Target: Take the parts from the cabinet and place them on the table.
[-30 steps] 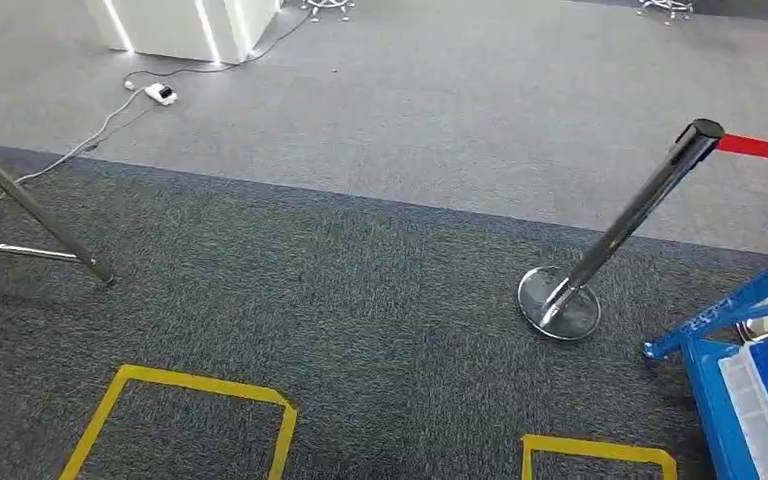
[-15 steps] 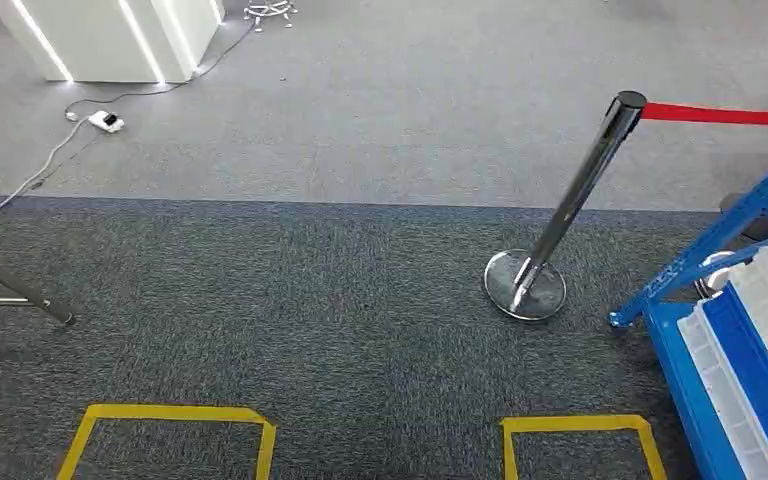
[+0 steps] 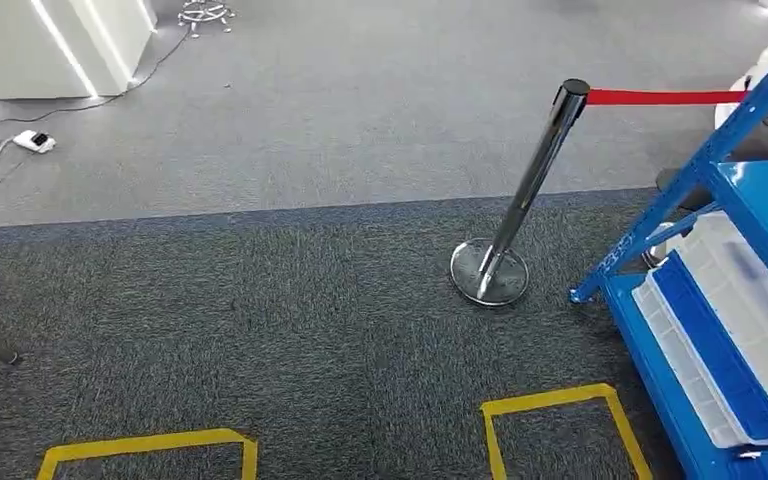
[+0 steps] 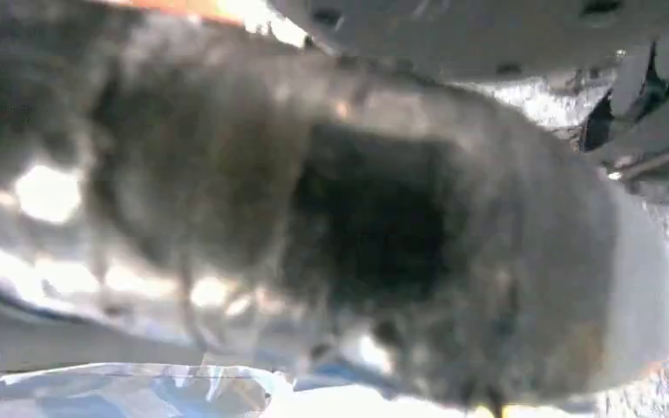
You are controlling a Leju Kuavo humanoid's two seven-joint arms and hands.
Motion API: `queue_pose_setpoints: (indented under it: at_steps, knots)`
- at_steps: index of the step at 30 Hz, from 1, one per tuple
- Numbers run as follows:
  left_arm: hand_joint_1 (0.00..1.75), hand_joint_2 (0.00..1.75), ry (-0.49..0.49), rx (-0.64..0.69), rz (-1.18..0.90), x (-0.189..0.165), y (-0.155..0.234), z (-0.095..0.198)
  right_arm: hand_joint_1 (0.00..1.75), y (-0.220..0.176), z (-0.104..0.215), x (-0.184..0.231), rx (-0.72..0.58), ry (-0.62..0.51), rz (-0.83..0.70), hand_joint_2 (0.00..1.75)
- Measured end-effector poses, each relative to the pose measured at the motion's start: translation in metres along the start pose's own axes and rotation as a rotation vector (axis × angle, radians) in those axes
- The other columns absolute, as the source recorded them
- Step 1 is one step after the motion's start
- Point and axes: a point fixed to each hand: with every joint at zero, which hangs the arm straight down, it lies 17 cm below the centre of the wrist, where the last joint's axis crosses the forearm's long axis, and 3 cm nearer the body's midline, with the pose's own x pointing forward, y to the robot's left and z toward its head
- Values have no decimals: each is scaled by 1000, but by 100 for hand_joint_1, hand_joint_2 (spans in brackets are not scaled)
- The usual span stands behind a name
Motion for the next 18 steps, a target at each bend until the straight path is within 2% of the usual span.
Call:
queue_pose_setpoints:
  at_steps: [18]
  knots:
    - [0, 0, 3, -5, -3, 0, -1, 0, 0, 0, 0, 1, 3, -2, 8, 0]
